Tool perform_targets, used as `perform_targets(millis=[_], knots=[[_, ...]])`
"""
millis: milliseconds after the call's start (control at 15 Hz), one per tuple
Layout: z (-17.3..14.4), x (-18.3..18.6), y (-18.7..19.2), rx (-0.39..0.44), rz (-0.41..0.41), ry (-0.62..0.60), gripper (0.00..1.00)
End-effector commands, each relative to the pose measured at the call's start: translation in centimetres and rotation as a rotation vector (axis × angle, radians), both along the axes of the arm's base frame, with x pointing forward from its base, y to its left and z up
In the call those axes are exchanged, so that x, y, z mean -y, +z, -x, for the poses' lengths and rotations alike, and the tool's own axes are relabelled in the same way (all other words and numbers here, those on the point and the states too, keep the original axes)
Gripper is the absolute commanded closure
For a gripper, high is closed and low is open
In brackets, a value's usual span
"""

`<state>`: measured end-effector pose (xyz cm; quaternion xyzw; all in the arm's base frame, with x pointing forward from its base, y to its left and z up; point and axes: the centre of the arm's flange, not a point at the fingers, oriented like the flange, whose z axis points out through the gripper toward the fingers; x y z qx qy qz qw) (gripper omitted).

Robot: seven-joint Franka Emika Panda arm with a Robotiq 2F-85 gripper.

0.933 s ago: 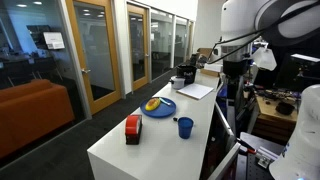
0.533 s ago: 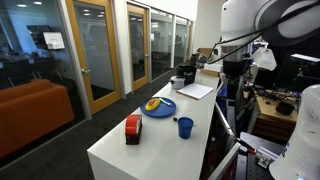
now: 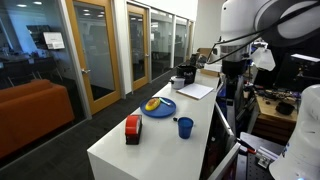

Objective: Pick up the marker and put it in the cup

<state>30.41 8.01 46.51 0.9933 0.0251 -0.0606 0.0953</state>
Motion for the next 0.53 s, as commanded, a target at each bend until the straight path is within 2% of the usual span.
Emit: perform_targets(millis=[0,467], knots=[[-1.9,-0.5,-0.1,0.030,0.003,-0.002,0.00],[-8.6,-0.1,0.7,0.109,-0.065,-0.067,0.00]])
